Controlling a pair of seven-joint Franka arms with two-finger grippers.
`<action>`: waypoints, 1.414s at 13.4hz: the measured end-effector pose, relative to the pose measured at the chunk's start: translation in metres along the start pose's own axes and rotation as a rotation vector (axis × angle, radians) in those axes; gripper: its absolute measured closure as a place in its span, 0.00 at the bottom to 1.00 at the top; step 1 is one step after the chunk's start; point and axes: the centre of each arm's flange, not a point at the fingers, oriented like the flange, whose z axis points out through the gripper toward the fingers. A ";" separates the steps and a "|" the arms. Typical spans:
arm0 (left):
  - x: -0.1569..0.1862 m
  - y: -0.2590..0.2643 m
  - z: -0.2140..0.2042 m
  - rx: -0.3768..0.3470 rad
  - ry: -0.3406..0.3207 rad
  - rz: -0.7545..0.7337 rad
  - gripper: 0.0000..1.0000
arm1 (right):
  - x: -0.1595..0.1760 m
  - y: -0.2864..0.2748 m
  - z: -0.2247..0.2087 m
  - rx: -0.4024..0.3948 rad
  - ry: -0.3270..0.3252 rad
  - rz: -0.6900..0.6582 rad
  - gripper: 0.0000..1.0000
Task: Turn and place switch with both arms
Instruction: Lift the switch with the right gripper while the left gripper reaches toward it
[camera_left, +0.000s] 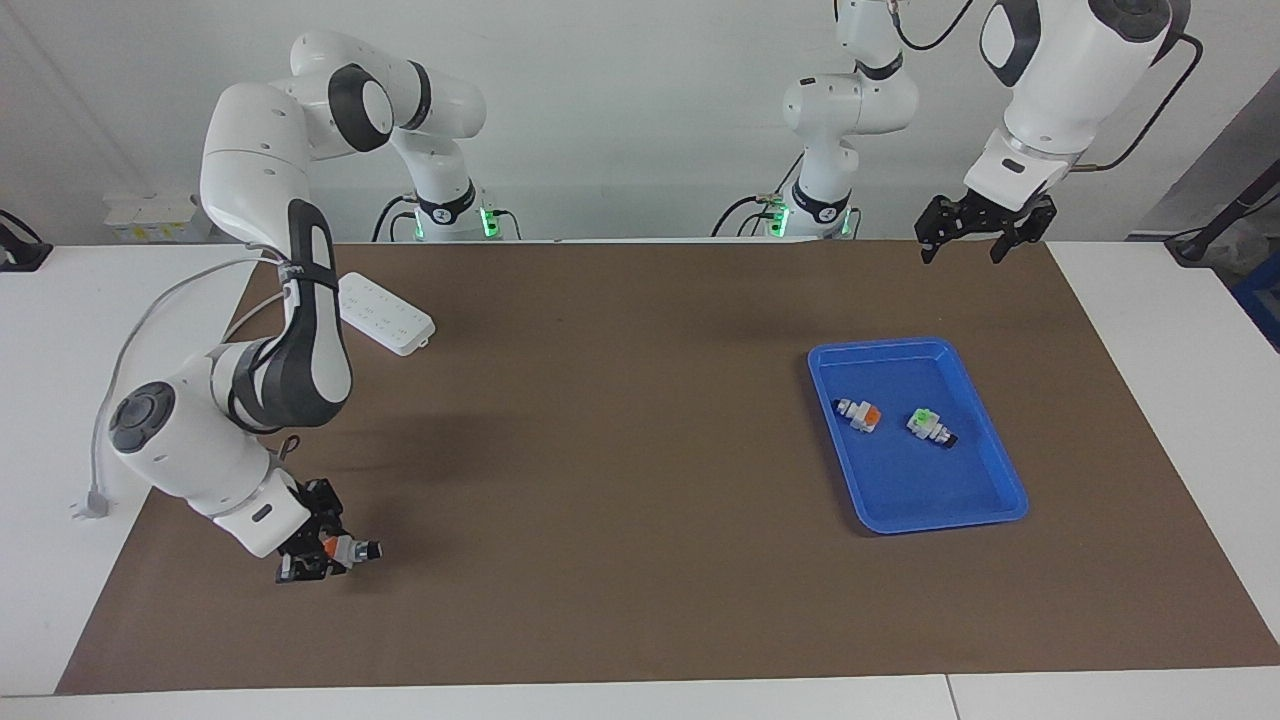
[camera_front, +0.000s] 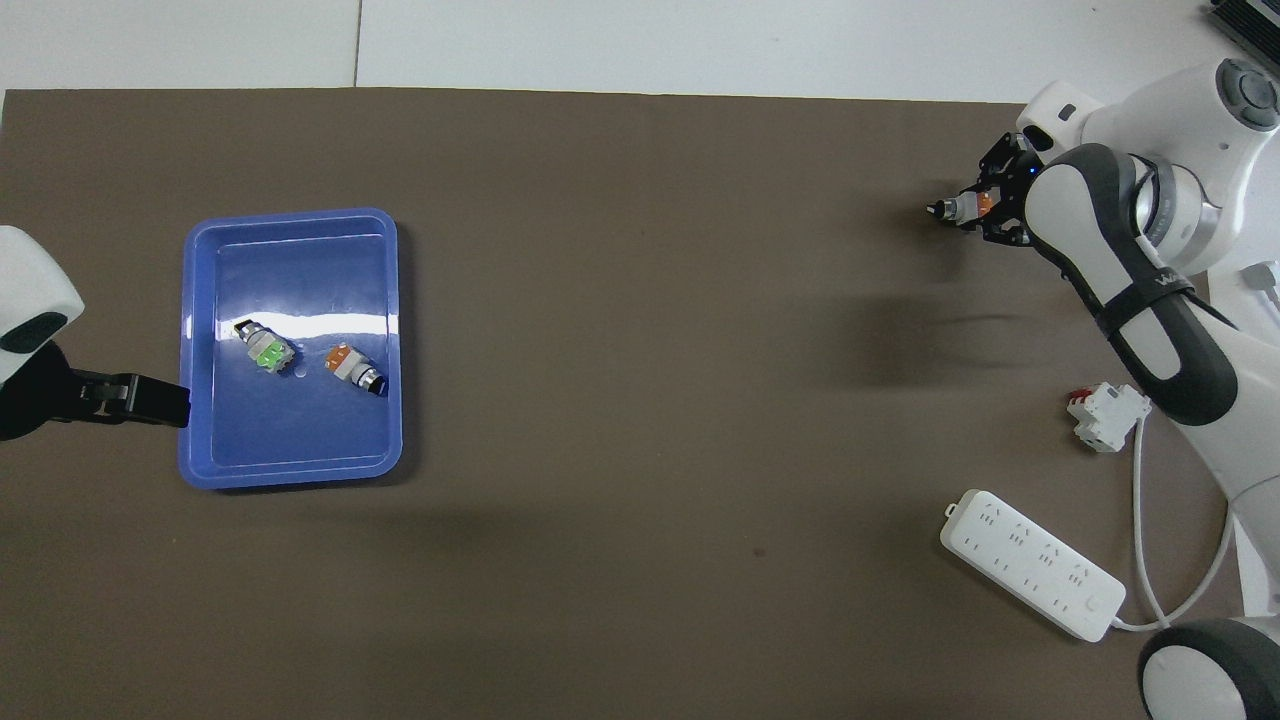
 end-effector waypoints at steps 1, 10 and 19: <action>0.000 0.000 0.000 0.000 0.000 0.000 0.00 | 0.010 -0.002 -0.015 -0.006 0.015 -0.003 0.59; 0.000 0.006 0.000 0.002 0.000 0.011 0.00 | 0.123 -0.103 -0.144 0.087 0.224 0.003 0.59; -0.008 0.063 0.009 -0.255 -0.041 -0.033 0.03 | 0.291 -0.159 -0.182 0.097 0.337 -0.105 0.59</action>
